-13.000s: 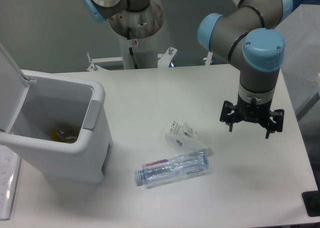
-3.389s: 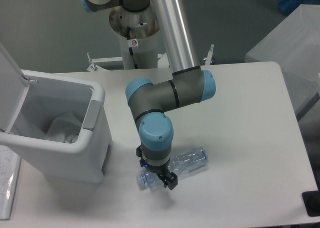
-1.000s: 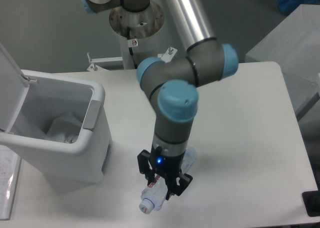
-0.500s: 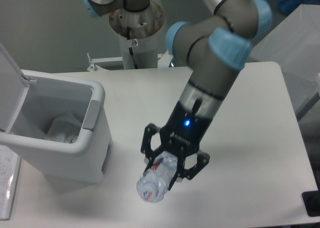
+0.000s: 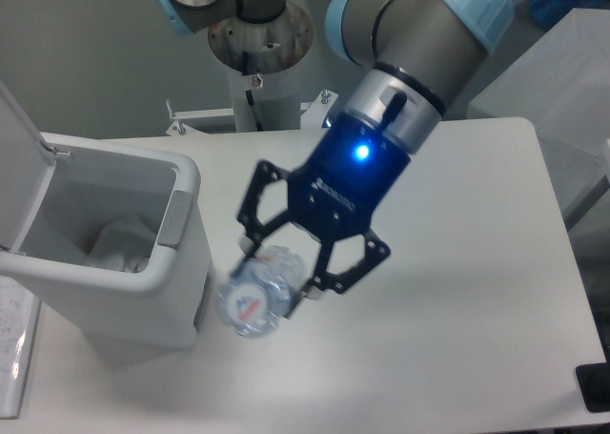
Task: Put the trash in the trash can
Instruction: 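Lift the bottle and carry it over the trash bin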
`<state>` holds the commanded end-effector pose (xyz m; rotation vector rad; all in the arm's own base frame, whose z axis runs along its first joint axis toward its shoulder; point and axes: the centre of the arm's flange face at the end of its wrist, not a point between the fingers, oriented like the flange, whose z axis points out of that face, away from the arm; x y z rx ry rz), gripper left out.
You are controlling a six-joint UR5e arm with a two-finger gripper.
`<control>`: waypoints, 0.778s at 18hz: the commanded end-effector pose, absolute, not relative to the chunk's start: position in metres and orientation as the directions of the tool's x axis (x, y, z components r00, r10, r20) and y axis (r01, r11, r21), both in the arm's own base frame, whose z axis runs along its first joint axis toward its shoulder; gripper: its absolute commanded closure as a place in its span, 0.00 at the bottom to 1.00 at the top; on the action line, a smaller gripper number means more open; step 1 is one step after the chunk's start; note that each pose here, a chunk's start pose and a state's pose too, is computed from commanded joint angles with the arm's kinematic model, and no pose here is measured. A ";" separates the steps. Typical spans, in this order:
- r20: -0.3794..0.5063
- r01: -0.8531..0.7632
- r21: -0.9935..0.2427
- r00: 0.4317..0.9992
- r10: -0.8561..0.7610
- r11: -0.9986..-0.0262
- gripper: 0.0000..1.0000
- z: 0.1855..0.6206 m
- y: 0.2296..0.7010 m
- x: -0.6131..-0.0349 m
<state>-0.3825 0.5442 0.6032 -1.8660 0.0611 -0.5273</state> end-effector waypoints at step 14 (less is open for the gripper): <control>0.246 0.069 -0.930 0.848 -0.470 -0.362 0.38 0.554 0.549 -0.257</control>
